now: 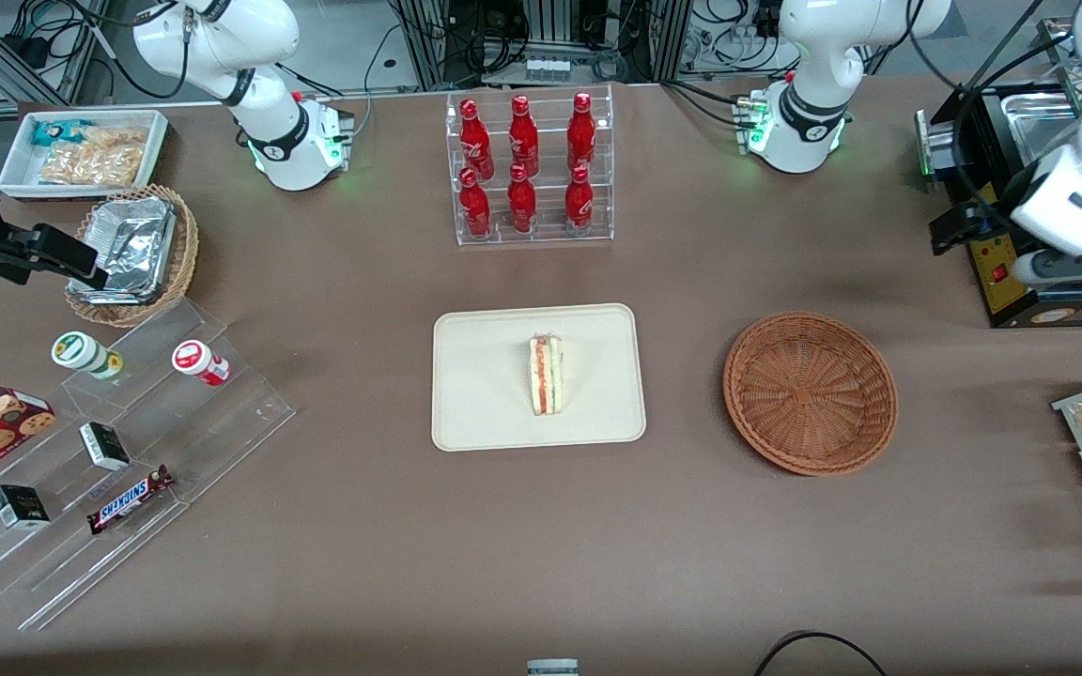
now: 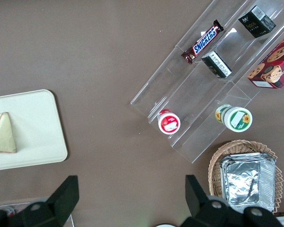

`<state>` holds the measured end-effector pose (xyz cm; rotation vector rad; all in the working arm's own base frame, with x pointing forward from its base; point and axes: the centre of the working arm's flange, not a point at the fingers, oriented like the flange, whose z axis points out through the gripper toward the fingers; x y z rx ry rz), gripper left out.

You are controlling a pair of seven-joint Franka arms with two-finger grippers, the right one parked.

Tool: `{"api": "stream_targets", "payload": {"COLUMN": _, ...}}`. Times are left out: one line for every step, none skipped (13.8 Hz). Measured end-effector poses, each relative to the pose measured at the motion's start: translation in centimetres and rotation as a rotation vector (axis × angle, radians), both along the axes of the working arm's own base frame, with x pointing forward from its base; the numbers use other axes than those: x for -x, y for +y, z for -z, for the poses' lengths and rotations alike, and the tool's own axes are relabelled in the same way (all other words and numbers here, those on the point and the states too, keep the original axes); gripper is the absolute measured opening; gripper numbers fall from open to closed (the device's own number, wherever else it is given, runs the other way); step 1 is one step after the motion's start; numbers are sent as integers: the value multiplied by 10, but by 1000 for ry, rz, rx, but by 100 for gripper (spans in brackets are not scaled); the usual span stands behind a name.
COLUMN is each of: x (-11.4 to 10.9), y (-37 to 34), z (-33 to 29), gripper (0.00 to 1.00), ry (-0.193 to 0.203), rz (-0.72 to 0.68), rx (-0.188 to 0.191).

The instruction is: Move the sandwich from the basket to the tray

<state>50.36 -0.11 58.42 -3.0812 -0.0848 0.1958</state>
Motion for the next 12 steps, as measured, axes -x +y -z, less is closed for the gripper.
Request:
{"api": "stream_targets", "payload": {"x": -1, "y": 2, "z": -5, "gripper": 100, "ry": -11, "rz": -3, "rx": 1}}
{"api": "stream_targets", "payload": {"x": -5, "y": 2, "z": -10, "gripper": 100, "ry": -25, "rz": -3, "rx": 3}}
{"api": "stream_targets", "payload": {"x": -11, "y": 1, "z": -16, "gripper": 100, "ry": -41, "rz": -2, "rx": 5}}
{"api": "stream_targets", "payload": {"x": -20, "y": 0, "z": -21, "gripper": 100, "ry": -56, "rz": 1, "rx": 10}}
{"api": "stream_targets", "payload": {"x": -29, "y": -2, "z": -25, "gripper": 100, "ry": -67, "rz": 3, "rx": 17}}
{"api": "stream_targets", "payload": {"x": -37, "y": -3, "z": -26, "gripper": 100, "ry": -74, "rz": 6, "rx": 21}}
{"api": "stream_targets", "payload": {"x": -43, "y": -4, "z": -26, "gripper": 100, "ry": -76, "rz": 8, "rx": 24}}
{"api": "stream_targets", "payload": {"x": -47, "y": -5, "z": -25, "gripper": 100, "ry": -76, "rz": 9, "rx": 25}}
{"api": "stream_targets", "payload": {"x": -49, "y": -5, "z": -25, "gripper": 100, "ry": -77, "rz": 10, "rx": 26}}
{"api": "stream_targets", "payload": {"x": -50, "y": -5, "z": -26, "gripper": 100, "ry": -79, "rz": 9, "rx": 26}}
{"api": "stream_targets", "payload": {"x": -50, "y": -4, "z": -27, "gripper": 100, "ry": -81, "rz": 7, "rx": 28}}
{"api": "stream_targets", "payload": {"x": -50, "y": -4, "z": -28, "gripper": 100, "ry": -83, "rz": 5, "rx": 35}}
